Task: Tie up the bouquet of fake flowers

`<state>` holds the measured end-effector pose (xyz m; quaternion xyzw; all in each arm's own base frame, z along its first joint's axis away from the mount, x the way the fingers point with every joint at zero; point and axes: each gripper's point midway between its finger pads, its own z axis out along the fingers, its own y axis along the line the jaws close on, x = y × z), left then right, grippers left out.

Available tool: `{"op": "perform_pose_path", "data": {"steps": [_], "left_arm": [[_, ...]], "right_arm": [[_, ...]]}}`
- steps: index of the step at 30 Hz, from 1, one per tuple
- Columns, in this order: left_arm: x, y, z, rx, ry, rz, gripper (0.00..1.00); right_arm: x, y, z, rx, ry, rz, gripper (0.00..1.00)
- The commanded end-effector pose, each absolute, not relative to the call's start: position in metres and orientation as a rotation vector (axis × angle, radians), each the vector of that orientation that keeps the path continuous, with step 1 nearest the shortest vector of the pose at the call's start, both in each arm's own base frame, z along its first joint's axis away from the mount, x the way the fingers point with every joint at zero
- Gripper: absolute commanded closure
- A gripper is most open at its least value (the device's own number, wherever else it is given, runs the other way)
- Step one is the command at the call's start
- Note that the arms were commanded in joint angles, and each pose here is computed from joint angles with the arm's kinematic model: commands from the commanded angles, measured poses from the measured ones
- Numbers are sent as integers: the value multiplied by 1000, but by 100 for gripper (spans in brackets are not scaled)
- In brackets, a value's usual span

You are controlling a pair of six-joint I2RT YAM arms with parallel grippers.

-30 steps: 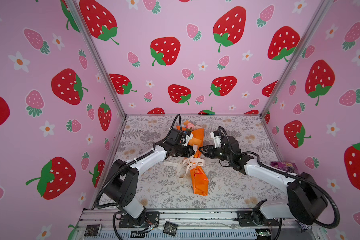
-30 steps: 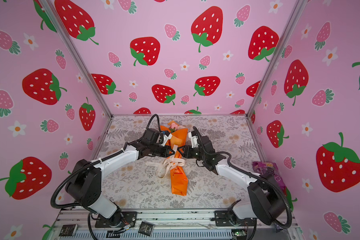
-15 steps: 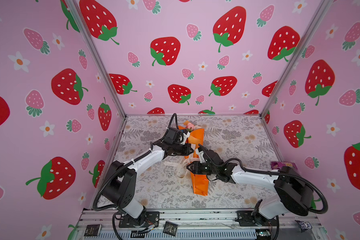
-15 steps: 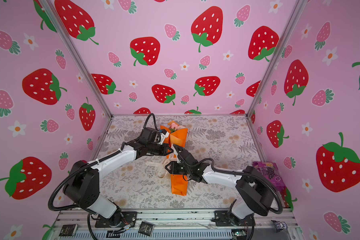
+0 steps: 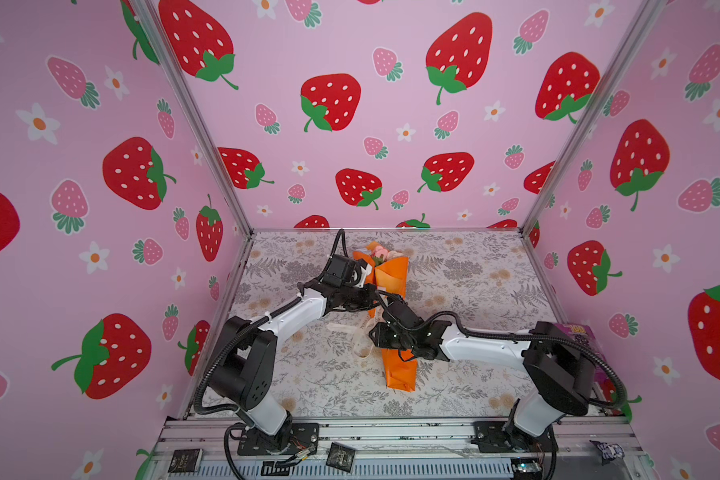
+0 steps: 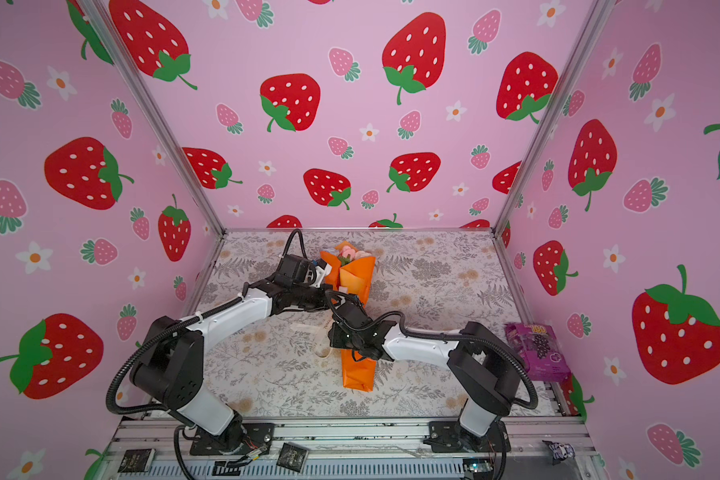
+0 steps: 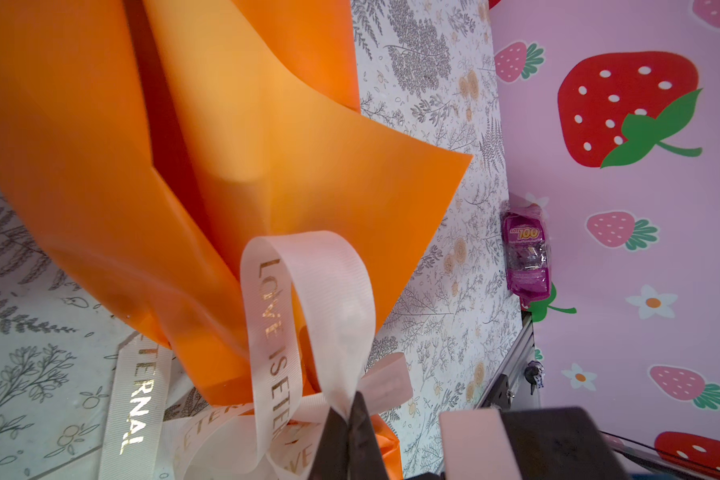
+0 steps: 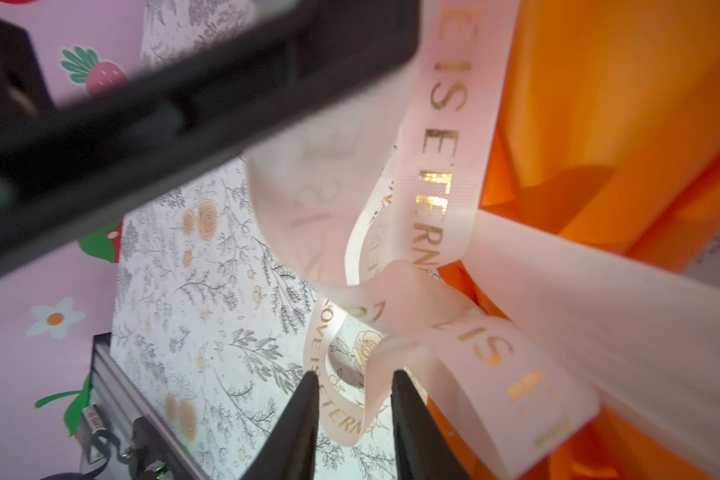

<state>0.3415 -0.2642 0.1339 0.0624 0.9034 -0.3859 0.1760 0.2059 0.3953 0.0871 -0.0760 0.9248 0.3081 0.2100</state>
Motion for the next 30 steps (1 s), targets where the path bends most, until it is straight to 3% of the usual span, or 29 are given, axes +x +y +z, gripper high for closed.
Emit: {"op": "perform_pose_path", "data": {"steps": [1,5,13,21,26,30], "left_arm": [[344,-264,131,140,2570,-1134,100],[344,-264,131,138,2568,-1159,100],[344,-264,128,133,2570,-1186,100],[346,-263,129,120,2560,-1207,100],[346,-262,130,116,2559,-1210,100],[345,-262,133,117,2550,-1211,100]], "right_arm": [[204,390,76,-218,2614,705,67],[207,386,67,-210,2634,569,64],[211,392,59,-214,2646,447,68],[211,397,53,-226,2647,434,82],[213,397,65,-220,2611,451,100],[215,400,88,-223,2561,518,100]]}}
